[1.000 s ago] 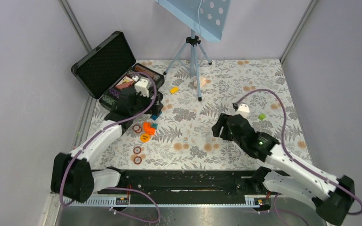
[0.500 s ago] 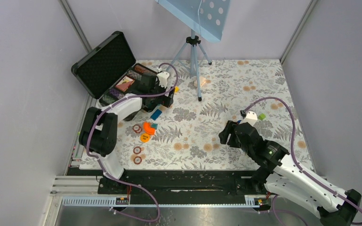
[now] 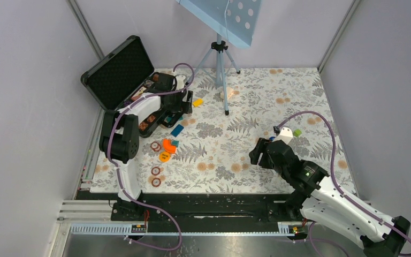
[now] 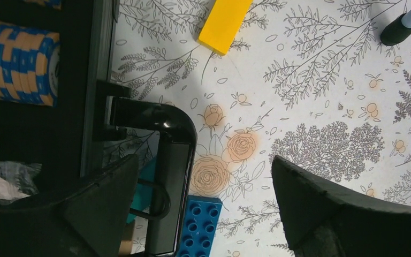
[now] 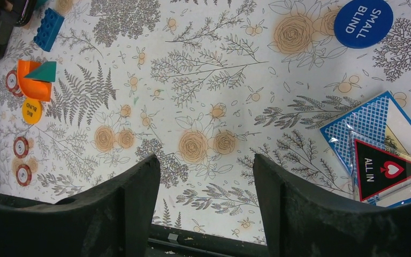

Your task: Pack up texas hold em set

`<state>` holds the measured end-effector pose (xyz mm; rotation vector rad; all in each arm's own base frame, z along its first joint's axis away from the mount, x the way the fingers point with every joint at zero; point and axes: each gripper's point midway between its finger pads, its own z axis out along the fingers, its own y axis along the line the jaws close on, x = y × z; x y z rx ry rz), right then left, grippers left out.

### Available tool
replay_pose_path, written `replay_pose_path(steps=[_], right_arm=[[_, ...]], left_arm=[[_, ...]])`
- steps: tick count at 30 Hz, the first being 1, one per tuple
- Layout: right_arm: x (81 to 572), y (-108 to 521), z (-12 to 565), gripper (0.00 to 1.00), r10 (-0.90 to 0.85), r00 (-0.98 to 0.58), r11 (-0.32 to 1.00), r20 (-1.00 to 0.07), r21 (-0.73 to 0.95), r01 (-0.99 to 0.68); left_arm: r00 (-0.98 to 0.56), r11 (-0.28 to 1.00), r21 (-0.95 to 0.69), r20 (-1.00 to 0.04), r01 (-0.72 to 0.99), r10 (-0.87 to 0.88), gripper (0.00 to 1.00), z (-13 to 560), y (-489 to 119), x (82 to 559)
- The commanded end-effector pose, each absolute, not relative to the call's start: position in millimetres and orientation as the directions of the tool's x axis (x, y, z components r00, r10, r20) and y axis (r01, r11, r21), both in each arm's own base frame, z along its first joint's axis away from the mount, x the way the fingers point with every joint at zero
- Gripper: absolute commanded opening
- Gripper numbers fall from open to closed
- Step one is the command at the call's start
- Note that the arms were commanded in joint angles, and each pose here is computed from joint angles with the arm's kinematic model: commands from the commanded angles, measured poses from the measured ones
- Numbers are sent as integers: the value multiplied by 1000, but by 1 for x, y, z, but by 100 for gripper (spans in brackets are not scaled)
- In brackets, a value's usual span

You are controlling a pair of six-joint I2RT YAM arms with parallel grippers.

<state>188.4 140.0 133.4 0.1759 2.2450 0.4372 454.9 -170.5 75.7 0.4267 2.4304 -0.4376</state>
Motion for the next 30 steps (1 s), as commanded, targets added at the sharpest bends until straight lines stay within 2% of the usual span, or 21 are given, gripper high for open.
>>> replay_pose_path(steps=[1,9,16,30], right_arm=[[192,139,134,71,274,-641,932,-717,363,-8],[191,141,132,72,275,-647,930,-711,368,-9],[189,138,124,72,281,-651,930,-705,367,5],[184,131,120,73,298,-646,928,-702,373,23]], left_arm=[[-776,895,-251,-614,369,148,93,78,-174,448],[-828,902,-297,-550,314,108,93,59,-179,450],[-829,879,-324,-544,351,130,93,56,-199,448],[-853,769,-458,-478,446,210,90,49,-256,399]])
